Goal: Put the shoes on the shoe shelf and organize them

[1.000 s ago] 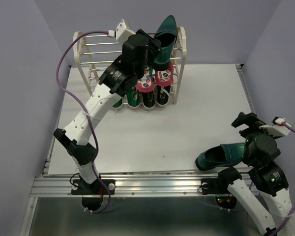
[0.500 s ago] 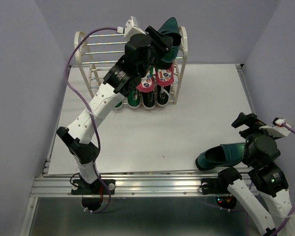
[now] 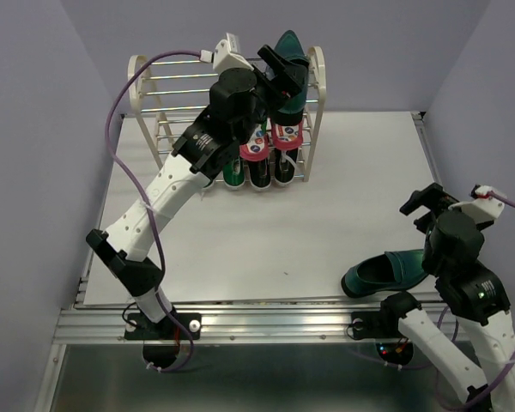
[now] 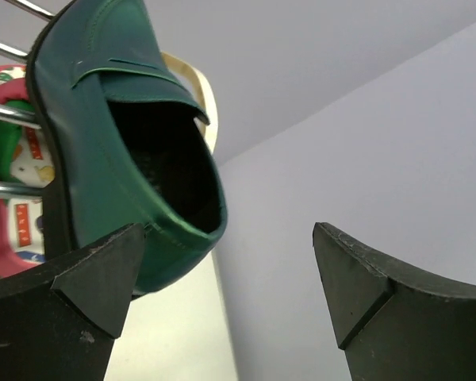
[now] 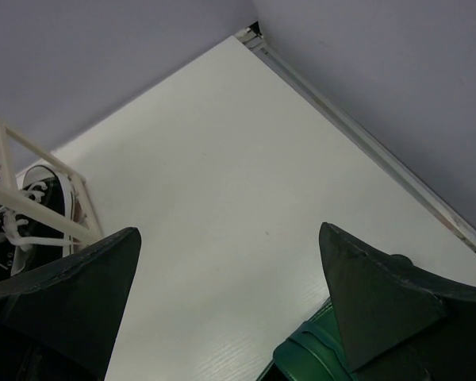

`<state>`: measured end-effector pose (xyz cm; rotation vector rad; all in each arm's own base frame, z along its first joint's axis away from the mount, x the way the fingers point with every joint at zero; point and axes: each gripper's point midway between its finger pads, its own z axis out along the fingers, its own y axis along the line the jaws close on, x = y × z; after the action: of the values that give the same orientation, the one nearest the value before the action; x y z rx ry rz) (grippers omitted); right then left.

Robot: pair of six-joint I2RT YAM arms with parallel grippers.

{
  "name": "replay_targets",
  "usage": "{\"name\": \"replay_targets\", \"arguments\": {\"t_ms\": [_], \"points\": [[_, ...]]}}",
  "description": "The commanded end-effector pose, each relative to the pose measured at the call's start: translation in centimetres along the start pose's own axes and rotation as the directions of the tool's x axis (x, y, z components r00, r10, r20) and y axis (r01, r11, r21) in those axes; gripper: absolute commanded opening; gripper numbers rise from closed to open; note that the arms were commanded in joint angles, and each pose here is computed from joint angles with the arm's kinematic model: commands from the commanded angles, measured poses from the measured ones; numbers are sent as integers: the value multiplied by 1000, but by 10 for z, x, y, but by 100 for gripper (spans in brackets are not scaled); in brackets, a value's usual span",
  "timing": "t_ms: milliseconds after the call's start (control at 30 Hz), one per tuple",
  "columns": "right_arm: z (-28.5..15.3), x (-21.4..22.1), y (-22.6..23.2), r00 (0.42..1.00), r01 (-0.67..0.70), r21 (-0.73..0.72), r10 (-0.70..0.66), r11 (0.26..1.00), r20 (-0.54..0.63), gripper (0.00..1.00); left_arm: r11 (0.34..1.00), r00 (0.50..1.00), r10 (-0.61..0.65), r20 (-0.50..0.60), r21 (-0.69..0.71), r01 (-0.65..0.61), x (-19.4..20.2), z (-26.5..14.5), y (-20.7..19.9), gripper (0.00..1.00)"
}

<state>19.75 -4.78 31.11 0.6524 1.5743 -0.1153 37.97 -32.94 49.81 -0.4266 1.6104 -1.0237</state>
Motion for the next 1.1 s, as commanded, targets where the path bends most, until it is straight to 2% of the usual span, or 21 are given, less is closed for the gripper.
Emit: {"name": "replay_targets", "arguments": {"t_ms": [0,167,267,367,433,467,500,533,600,633,700,833,933,1000,1033,1067], "points": [[-5,14,-5,989,28,78,-17,997,-144,100,991,991,130,17,24,-131,-17,-30,-1,99],[-6,1,1,984,64,85,-48,994,-171,100,955,955,297,-19,-26,-297,-19,-61,30,99],[-9,15,23,948,86,20,-76,996,-308,100,940,945,326,-12,-104,-325,-30,-91,59,99],[-9,59,36,875,107,13,-88,994,-476,100,945,947,313,66,-123,-304,-50,-126,75,99],[-14,90,45,816,82,1,-66,997,-575,100,942,944,321,75,-124,-311,-49,-150,94,99],[-17,111,42,782,75,21,-46,997,-622,100,932,941,336,46,-162,-325,-38,-154,116,99],[-20,123,41,755,74,23,-41,997,-654,100,930,942,326,80,-206,-304,-48,-167,128,99],[-24,134,41,731,67,30,-29,997,-682,100,922,942,328,70,-241,-303,-44,-170,141,99],[-32,156,41,682,36,48,10,998,-732,100,896,936,351,19,-296,-330,-32,-179,168,99],[-38,176,40,635,29,42,14,999,-772,100,885,932,361,-33,-304,-354,-18,-183,183,99],[-43,197,41,588,8,39,26,999,-808,100,881,931,353,-91,-304,-363,2,-185,200,99],[-62,254,23,445,41,69,43,997,-895,100,910,931,306,-196,-228,-347,41,-191,214,99],[-67,272,23,407,19,66,53,998,-912,98,916,932,275,-237,-232,-329,58,-198,230,99],[-61,278,30,424,-15,21,25,1000,-905,63,923,937,253,-240,-232,-308,62,-201,233,99],[-57,276,33,441,-23,10,19,1000,-897,37,925,939,247,-241,-230,-302,64,-204,235,99],[-48,268,43,478,-44,-7,15,999,-878,5,928,941,242,-238,-225,-296,63,-205,234,99]]}}
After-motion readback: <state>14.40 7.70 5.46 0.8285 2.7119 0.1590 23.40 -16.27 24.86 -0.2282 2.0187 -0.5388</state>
